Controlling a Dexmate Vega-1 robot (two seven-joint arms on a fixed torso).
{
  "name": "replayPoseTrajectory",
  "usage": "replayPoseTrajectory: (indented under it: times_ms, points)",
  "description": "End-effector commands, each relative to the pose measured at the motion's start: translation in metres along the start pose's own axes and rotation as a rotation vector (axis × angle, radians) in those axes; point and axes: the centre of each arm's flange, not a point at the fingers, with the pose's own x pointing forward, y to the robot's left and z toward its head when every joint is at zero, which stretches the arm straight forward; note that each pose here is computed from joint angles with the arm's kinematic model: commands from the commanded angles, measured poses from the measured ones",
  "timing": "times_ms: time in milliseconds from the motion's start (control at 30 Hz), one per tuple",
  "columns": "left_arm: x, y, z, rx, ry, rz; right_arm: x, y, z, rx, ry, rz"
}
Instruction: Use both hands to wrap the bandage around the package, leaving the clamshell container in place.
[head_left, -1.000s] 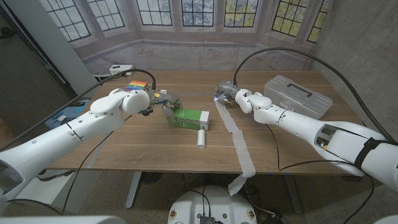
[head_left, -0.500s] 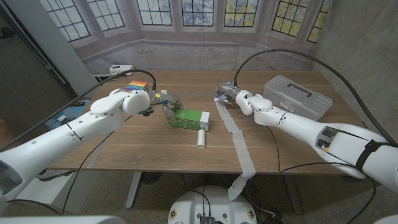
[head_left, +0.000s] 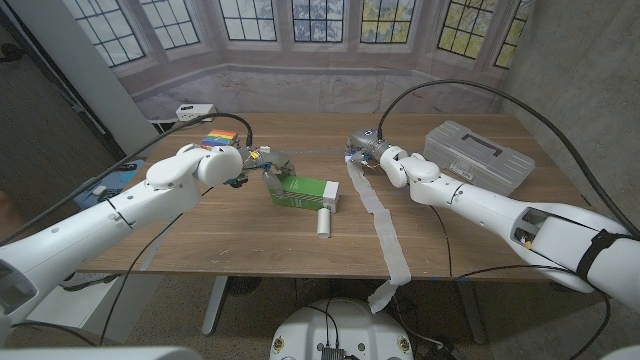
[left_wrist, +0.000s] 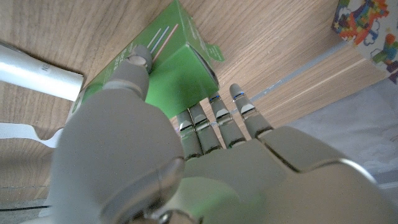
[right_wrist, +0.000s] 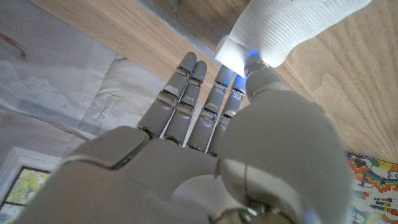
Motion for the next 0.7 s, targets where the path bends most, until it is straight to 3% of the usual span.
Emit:
replayPoseTrajectory:
  times_ms: [33, 433, 700]
  points:
    - [0.0, 0.002, 0.003, 0.009, -0.006, 0.006, -0.012, -0.011, 0.004, 0.004, 0.016, -0.045]
    - [0.002, 0.004, 0.005, 0.009, -0.012, 0.024, -0.019, -0.025, 0.015, 0.014, 0.016, -0.11]
    - [0.011, 0.012, 0.012, 0.021, -0.026, 0.016, -0.02, -0.037, 0.024, 0.023, -0.009, -0.145]
